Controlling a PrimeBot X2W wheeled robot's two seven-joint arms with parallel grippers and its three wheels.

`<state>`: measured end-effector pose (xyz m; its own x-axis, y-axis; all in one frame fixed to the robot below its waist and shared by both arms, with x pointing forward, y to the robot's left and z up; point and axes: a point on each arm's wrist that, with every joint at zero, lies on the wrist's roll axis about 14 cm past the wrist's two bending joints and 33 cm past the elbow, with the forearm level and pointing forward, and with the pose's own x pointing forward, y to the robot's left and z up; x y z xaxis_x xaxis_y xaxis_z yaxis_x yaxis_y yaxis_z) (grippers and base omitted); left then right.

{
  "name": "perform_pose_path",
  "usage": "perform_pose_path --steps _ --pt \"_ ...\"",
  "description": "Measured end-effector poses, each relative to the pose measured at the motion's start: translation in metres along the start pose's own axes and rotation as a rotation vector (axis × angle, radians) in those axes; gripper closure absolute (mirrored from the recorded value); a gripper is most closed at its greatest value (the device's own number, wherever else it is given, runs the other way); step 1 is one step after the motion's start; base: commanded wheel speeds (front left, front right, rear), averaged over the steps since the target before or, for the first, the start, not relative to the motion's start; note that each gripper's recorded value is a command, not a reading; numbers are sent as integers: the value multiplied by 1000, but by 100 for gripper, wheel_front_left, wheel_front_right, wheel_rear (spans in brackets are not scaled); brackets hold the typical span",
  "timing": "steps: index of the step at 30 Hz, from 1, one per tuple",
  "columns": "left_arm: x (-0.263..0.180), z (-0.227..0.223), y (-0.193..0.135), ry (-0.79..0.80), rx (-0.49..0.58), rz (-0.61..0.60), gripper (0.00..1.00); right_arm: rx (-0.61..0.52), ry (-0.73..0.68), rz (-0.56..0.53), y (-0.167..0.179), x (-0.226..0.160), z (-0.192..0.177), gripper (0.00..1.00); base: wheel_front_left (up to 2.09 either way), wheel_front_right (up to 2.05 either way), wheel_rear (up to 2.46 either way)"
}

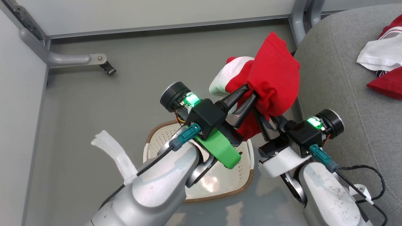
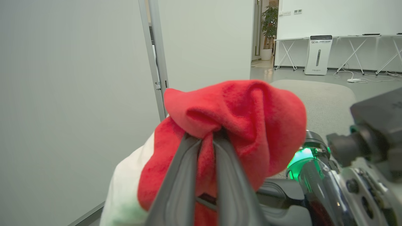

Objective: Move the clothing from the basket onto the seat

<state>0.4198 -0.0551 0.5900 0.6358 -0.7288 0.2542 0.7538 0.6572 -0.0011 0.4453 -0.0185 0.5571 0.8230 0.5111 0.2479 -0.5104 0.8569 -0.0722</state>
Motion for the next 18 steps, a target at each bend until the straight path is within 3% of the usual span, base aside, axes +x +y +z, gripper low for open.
perform_pose_path --steps 16,17,18 --pt "1 -6 2 13 11 4 100 25 7 -9 -2 -2 -3 100 0 0 0" --pt "1 -6 3 14 12 7 96 25 7 -10 -2 -2 -3 100 0 0 0" --pt "1 -6 4 15 23 13 0 26 8 -11 -2 -2 -3 100 0 0 0"
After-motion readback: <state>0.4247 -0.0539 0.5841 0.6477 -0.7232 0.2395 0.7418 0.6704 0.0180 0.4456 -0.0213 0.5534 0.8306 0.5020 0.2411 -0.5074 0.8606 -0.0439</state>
